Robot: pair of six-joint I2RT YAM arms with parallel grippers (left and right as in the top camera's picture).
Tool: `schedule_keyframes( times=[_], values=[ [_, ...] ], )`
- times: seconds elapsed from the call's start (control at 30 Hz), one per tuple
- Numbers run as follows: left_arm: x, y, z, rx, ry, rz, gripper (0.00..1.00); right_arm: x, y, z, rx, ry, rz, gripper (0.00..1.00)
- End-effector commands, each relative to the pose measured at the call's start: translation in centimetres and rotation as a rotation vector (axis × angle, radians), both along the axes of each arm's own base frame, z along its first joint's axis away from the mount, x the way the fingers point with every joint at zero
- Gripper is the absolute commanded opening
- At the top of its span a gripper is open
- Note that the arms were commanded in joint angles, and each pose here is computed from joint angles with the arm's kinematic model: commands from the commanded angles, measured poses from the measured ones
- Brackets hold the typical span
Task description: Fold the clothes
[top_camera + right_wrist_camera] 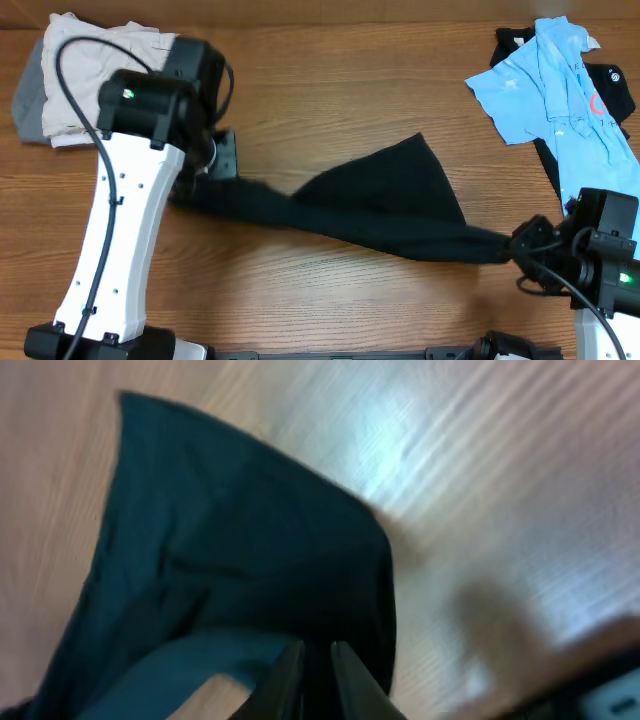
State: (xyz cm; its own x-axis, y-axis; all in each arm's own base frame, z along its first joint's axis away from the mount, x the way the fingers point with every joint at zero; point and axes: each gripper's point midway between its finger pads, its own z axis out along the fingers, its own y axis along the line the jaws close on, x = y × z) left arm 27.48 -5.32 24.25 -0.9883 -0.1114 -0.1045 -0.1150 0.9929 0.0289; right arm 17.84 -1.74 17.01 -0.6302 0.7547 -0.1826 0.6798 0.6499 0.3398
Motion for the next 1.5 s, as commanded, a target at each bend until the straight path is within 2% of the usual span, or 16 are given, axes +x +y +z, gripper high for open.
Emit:
schedule_keyframes(
  times=[0.0, 0.03, 0.1, 0.13, 0.17, 0.27, 0.43, 0.63, 0.73, 0.83, 0.93, 1.03, 1.17, 1.3, 1.47],
  values=[
    [-1.4, 0.1, -1.2, -0.001, 0.047, -0.005, 0.13, -0.5, 0.7, 0.5, 0.023, 0.003, 0.022, 0.25],
    [-1.8, 0.2, -1.7, 0.005, 0.070, -0.006, 0.16, -0.9, 0.9, 0.4, 0.024, 0.017, 0.033, 0.46],
    [-2.5, 0.4, -2.9, 0.016, 0.119, -0.005, 0.26, -1.4, 1.0, 0.2, 0.019, 0.035, 0.064, 0.78],
    [-2.9, 0.5, -3.4, 0.021, 0.138, -0.006, 0.43, -1.4, 1.1, 0.2, 0.021, 0.038, 0.064, 0.98],
    [-3.2, 0.6, -3.8, 0.027, 0.158, -0.006, 0.79, -1.4, 1.1, 0.2, 0.024, 0.036, 0.066, 1.00],
    [-3.0, 0.6, -4.7, 0.030, 0.159, -0.024, 0.89, -1.0, 1.1, 0.3, 0.023, 0.020, 0.066, 1.00],
    [-1.6, -0.2, -4.9, -0.006, 0.105, -0.028, 0.88, 0.7, 0.6, 0.8, 0.004, -0.041, 0.068, 1.00],
    [-0.6, -0.6, -4.9, -0.025, 0.068, -0.032, 0.90, 2.4, 0.2, 0.2, 0.000, -0.038, 0.090, 1.00],
    [-0.5, -2.0, -5.2, -0.100, 0.072, -0.107, 0.88, 3.8, 0.4, -0.5, 0.030, -0.031, 0.118, 1.00],
    [-0.3, -3.3, -5.7, -0.172, 0.067, -0.135, 0.82, 6.2, 1.4, -1.0, 0.088, -0.073, 0.221, 0.99],
    [0.0, -3.5, -6.5, -0.179, 0.060, -0.135, 0.81, 8.9, 2.8, -1.0, 0.170, -0.154, 0.306, 0.98],
    [0.1, -3.5, -7.2, -0.178, 0.064, -0.132, 0.92, 11.9, 3.7, -1.3, 0.232, -0.225, 0.354, 0.95],
    [0.0, -3.5, -8.1, -0.177, 0.071, -0.131, 0.98, 15.1, 6.0, -3.0, 0.260, -0.257, 0.444, 0.92],
    [-0.4, -3.4, -8.9, -0.173, 0.091, -0.129, 0.98, 17.9, 9.4, -5.5, 0.242, -0.255, 0.514, 0.91],
    [-0.6, -3.3, -9.2, -0.171, 0.102, -0.128, 0.98, 20.8, 11.9, -8.9, 0.131, -0.250, 0.527, 0.88]
  ],
)
